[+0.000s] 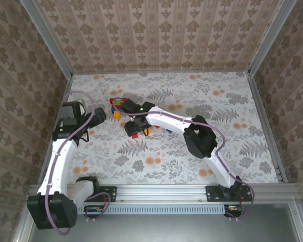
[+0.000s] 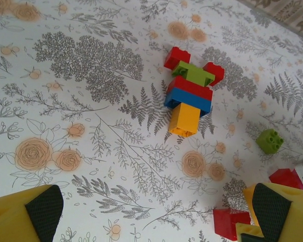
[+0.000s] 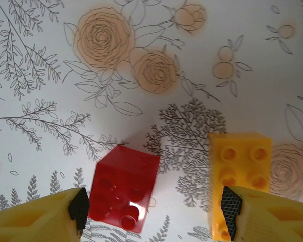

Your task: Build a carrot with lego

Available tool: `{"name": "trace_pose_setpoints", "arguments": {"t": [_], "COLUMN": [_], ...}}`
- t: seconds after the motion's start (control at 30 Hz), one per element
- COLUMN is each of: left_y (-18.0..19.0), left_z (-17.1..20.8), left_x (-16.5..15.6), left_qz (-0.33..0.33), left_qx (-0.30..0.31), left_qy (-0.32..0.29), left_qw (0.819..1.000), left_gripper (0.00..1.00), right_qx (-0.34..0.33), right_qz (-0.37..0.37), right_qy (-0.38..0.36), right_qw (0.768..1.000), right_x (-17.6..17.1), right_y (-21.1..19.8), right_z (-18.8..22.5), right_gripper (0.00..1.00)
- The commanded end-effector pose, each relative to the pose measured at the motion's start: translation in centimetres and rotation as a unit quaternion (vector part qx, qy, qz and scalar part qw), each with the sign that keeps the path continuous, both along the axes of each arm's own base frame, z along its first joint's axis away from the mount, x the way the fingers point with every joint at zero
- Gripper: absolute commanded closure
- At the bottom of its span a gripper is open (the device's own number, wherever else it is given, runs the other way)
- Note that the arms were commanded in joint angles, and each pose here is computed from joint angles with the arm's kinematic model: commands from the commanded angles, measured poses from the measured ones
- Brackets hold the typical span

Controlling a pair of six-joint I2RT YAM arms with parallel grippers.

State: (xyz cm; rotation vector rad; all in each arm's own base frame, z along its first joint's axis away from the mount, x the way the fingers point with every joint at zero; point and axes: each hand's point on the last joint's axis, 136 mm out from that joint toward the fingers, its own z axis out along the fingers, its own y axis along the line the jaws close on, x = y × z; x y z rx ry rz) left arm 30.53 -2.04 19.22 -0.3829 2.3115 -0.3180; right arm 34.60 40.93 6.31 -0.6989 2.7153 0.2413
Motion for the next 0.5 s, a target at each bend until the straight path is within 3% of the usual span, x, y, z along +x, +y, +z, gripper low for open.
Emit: {"name": "trace_pose_setpoints", "arguments": {"t": [0.0, 0.47], "left_y": [0.2, 0.1], "left_z": [-0.1, 0.0], "left_x": [0.2, 0.3], "left_qz": [-0.005, -0.011], "left_qx": [0.010, -0.004], "left_qy": [0.002, -0.003], "left_qw": [1.000, 1.000], "left_gripper": [0.00, 0.00], "right_qx": [-0.017, -0.029], "right_qz": [0.001, 0.006], "right_qy": [0.011, 0.024], "right_qw": [1.000, 0.999], "right_x": [-0.6, -1.4], "right_y": [0.2, 0.5], "right_z": [-0.2, -1.6], "right_gripper": [0.27, 0.32]}}
